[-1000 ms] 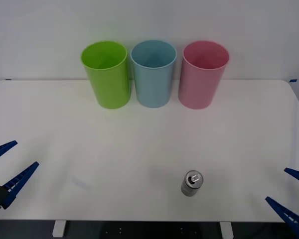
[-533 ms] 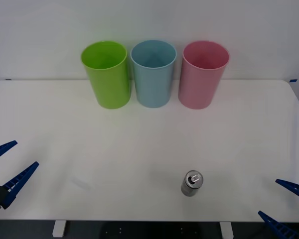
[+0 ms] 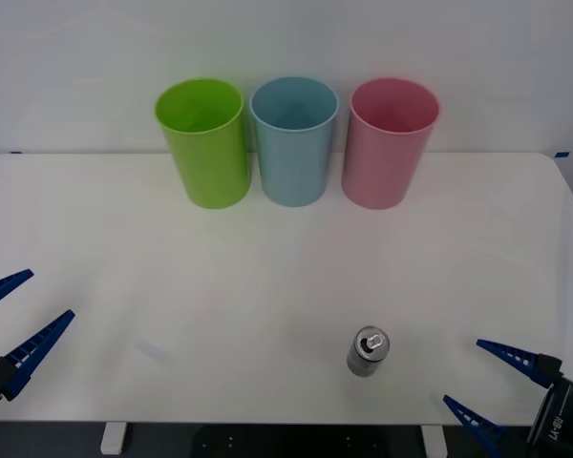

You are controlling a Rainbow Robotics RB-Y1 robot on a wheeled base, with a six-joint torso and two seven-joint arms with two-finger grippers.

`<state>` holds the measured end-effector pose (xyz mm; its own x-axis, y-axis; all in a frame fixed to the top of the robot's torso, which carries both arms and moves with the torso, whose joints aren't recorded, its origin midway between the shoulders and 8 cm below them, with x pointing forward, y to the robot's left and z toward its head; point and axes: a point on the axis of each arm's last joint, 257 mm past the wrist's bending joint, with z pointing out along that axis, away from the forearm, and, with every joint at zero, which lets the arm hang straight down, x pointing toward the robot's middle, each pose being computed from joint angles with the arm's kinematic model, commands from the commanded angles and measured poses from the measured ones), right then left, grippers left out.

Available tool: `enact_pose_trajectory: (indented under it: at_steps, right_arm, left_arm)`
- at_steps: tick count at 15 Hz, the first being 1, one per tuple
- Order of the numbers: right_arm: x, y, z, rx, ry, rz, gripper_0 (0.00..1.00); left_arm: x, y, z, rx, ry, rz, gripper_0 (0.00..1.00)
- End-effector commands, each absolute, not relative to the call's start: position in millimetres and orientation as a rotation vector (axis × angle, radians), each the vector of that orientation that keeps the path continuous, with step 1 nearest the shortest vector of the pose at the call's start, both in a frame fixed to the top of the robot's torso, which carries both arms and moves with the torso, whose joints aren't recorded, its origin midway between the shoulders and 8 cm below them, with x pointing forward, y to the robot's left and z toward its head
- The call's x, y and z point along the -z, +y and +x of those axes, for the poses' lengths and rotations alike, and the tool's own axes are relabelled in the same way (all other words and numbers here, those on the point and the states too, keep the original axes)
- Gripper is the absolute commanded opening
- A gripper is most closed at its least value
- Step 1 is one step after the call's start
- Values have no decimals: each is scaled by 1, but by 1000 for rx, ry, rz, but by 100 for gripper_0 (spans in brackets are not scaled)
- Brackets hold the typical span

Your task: Grasp the object on the table and drop it into the matching bin: aluminum can to the light blue bin, PET bottle to the pink bin.

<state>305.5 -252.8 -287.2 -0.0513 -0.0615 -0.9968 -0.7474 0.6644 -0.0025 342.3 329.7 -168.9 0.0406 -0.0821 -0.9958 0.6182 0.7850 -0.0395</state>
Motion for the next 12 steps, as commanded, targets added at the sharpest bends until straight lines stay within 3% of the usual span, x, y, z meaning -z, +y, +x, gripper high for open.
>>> enact_pose_trajectory:
  at_steps: [1,12]
  right_arm:
    - [297,-235,313,-644,1554,-691,100]
    - [314,-179,344,-642,1563,-648,100]
  left_arm:
    - [169,330,342,567,1441,465,100]
    - [169,330,342,567,1441,465,100]
